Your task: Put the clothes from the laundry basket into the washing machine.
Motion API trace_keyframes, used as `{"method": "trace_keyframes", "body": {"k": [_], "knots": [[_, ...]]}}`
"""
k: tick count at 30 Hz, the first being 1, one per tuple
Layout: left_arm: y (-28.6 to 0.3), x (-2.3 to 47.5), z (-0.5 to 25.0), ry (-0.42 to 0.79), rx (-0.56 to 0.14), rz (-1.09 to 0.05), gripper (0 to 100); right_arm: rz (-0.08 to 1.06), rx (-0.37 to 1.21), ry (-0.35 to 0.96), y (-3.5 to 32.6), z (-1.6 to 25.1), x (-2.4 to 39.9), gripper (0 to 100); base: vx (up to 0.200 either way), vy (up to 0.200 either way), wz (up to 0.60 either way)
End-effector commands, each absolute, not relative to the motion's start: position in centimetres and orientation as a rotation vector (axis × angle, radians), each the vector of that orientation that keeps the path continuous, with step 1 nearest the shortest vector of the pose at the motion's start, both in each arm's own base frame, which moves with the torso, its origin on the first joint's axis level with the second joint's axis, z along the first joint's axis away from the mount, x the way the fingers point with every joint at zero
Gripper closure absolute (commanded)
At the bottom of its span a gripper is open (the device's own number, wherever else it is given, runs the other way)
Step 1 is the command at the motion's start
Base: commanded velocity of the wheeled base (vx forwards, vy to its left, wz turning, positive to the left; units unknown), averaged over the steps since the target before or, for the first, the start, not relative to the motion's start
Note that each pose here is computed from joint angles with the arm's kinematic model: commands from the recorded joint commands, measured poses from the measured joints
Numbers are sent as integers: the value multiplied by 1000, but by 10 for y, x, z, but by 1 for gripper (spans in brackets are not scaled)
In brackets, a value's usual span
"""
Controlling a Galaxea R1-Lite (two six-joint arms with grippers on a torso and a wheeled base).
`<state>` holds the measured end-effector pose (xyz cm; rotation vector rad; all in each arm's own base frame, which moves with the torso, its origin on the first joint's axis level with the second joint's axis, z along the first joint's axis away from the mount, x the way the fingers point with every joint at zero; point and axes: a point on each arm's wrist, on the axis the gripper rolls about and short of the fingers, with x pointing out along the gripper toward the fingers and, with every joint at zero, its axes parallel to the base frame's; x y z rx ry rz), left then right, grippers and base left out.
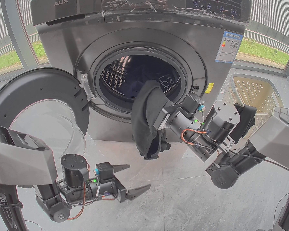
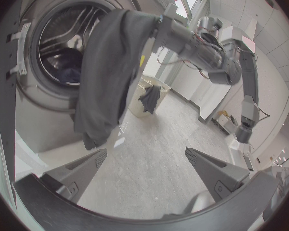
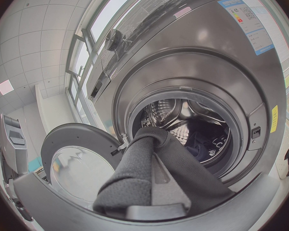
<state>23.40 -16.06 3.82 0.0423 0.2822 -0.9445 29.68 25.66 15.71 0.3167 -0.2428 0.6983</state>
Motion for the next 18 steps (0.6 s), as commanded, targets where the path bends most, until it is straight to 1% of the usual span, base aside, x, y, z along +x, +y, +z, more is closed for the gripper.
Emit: {"method": "trace_keyframes", "body": {"k": [1,4,9,15,18], "knots": [[-170,269,59,126,6,-910,0,711,317,-238,258,158,291,100,0,0,0],[-178,282,65,84,-23,-910,0,717,318,-237,260,158,289,100,0,0,0],[-189,298,65,45,-38,-912,0,729,320,-235,263,159,285,100,0,0,0],[-198,315,56,27,-45,-908,0,763,327,-234,272,162,274,100,0,0,0],[-200,319,54,22,-46,-905,0,762,331,-235,272,164,270,100,0,0,0]]}}
